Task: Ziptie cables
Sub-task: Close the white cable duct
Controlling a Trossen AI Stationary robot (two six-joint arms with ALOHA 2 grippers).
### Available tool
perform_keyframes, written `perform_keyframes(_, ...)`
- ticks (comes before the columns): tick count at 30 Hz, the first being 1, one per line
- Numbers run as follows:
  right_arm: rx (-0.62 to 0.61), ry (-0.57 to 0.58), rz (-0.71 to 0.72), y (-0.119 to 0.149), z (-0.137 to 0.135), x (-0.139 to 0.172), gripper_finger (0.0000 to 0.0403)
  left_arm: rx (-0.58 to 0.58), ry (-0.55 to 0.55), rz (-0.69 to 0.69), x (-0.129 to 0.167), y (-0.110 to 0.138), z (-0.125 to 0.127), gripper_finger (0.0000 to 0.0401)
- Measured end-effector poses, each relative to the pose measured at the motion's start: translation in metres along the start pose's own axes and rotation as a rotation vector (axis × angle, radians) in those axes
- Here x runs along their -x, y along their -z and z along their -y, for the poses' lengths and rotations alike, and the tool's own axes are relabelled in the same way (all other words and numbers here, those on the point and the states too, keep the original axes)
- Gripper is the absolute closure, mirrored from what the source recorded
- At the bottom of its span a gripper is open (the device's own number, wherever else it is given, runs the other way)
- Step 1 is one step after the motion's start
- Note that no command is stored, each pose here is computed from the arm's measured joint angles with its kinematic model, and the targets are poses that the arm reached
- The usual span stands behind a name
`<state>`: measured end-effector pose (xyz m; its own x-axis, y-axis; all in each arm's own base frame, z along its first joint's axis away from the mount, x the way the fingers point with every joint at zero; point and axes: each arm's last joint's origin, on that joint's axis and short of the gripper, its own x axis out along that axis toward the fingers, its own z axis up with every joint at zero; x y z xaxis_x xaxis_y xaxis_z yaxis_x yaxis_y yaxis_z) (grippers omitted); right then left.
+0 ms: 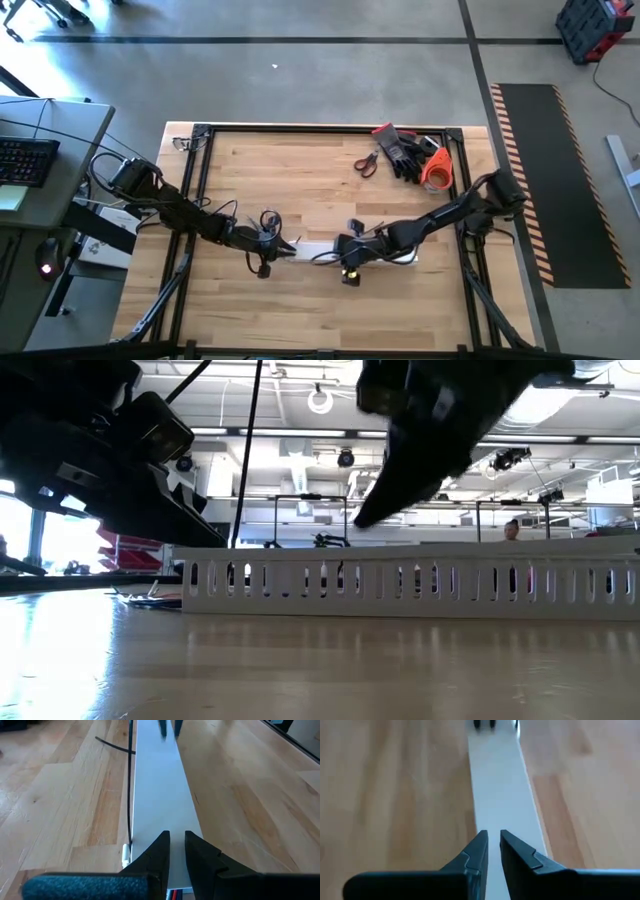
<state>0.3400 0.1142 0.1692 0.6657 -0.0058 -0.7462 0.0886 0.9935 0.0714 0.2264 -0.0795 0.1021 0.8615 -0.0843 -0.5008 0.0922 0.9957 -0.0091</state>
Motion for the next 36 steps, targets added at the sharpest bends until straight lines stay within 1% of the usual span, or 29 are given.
perform_keyframes(2,-0.013,0.016,0.022,-0.004,-0.003,0.012,0.0369,0.0,0.001,0.0,0.0,0.0,0.0,0.0359)
perform_keyframes(4,-0.028,0.051,-0.011,0.001,-0.005,0.019,0.0369,0.0,0.0,0.0,0.0,0.0,0.0,0.0359)
perform_keyframes(9,-0.089,0.103,-0.14,0.023,-0.016,0.023,0.0369,0.0,0.0,0.001,0.0,0.0,0.0,0.0359)
perform_keyframes(11,-0.095,0.13,-0.149,0.029,-0.021,0.022,0.0369,0.001,0.001,0.003,0.0,0.0,0.0,0.0359)
perform_keyframes(13,-0.094,0.129,-0.144,0.031,-0.025,0.022,0.0369,-0.002,0.005,0.018,0.001,-0.002,0.001,0.0359)
perform_keyframes(20,-0.057,0.147,-0.117,0.028,-0.027,0.03,0.0369,-0.022,0.001,0.068,0.006,-0.023,0.003,0.0359)
perform_keyframes(22,-0.053,0.129,-0.099,0.022,-0.03,0.039,0.0369,-0.018,0.002,0.097,0.009,-0.034,0.003,0.0359)
perform_keyframes(24,-0.06,0.12,-0.09,0.019,-0.033,0.05,0.0369,-0.029,0.002,0.098,0.011,-0.04,0.004,0.0359)
perform_keyframes(26,-0.076,0.108,-0.123,0.018,-0.033,0.06,0.0363,-0.047,0.011,0.122,0.011,-0.05,0.006,0.0359)
perform_keyframes(28,-0.078,0.072,-0.18,0.015,-0.032,0.071,0.0346,-0.074,0.016,0.151,0.01,-0.061,0.008,0.0359)
perform_keyframes(30,-0.086,0.038,-0.218,0.012,-0.029,0.079,0.0316,-0.106,0.028,0.141,0.004,-0.069,0.009,0.0359)
perform_keyframes(31,-0.07,0.037,-0.236,0.012,-0.027,0.08,0.0296,-0.119,0.034,0.128,0.001,-0.072,0.009,0.0359)
perform_keyframes(33,0.001,0.032,-0.27,0.013,-0.024,0.081,0.025,-0.139,0.04,0.116,-0.005,-0.079,0.011,0.0359)
perform_keyframes(36,0.115,0.063,-0.35,0.018,-0.015,0.078,0.0169,-0.176,0.037,0.113,-0.016,-0.085,0.014,0.0359)
